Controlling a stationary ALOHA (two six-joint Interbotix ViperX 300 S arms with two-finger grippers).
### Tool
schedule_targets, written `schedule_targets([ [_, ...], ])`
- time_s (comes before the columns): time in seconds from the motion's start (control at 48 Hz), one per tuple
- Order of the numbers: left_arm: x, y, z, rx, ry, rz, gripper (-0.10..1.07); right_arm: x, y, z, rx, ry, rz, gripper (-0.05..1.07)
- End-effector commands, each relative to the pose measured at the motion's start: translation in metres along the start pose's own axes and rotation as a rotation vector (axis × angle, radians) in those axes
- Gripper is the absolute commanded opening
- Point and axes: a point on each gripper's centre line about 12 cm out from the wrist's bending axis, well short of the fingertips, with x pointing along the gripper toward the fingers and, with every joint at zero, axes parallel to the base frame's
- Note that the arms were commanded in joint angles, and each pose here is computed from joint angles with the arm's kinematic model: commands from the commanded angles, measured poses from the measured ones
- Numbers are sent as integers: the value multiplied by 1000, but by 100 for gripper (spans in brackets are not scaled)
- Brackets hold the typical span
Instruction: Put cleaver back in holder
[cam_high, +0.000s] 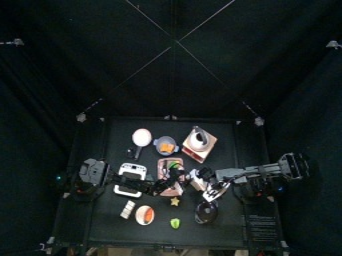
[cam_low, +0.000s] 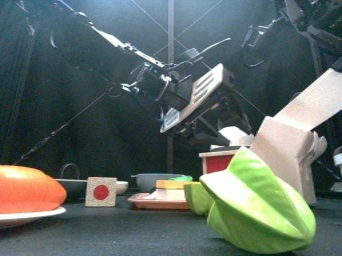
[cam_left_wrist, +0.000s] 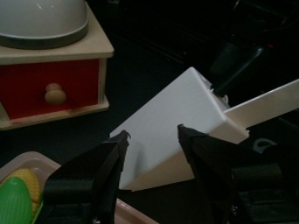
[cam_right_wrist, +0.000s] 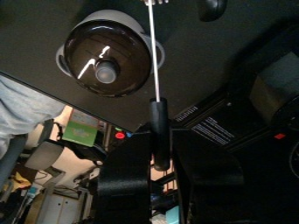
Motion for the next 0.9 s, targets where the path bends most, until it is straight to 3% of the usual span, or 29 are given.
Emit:
schedule_targets([
  [0.0,3,-6,17,-26,-39,-8,79,-8,2,0,-3,-15,29,45],
  [0.188,1,-11,14,-23,-29,-21,70,-11,3,3,9,-24,43,45],
  [0.875,1,-12,15,-22,-33,-25,70,-26,3,25,52,-105,102,45],
])
